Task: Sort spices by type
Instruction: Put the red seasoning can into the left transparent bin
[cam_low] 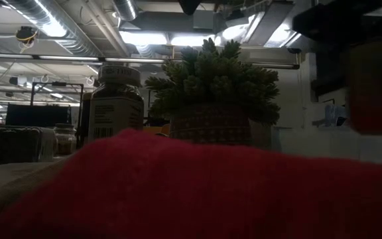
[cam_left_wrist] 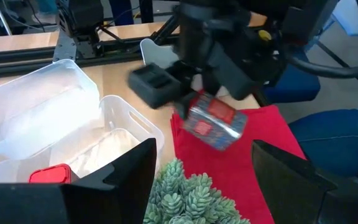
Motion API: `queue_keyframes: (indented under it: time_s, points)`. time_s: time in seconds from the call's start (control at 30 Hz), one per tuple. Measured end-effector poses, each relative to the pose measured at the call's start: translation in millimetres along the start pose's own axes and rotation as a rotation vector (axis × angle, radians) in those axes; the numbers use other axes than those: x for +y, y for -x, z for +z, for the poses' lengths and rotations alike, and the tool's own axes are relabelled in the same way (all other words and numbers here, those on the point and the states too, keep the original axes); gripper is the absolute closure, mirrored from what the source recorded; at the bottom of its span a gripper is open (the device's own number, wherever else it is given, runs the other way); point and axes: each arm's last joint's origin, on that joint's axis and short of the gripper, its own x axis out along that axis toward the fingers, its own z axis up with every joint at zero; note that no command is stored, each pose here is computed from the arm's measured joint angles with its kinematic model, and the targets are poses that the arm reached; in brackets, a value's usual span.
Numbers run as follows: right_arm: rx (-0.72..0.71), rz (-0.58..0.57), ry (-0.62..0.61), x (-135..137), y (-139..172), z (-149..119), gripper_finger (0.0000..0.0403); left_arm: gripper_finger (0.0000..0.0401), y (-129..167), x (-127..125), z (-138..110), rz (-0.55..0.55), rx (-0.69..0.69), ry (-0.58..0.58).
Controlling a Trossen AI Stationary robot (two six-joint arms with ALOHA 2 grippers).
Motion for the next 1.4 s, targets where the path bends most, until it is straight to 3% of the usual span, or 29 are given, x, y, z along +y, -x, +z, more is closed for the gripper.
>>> queue_keyframes:
  time_s: [0.43,0.83,1.2,1.4]
  points:
    - [0.177,-0.077,-0.161,-61,56,-7,0.018,0.0155,0,2,-1,0.027,0.016,0.009]
    - [0.168,-0.085,-0.321,-111,66,-13,0.0178,0.0155,-28,12,-8,0.284,-0.035,0.043]
    - [0.159,-0.091,-0.369,-118,65,-13,0.0177,0.0155,-62,19,-18,0.354,-0.116,0.15]
    - [0.157,-0.132,-0.423,-119,65,-14,0.0176,0.0155,-63,14,-19,0.391,-0.124,0.162]
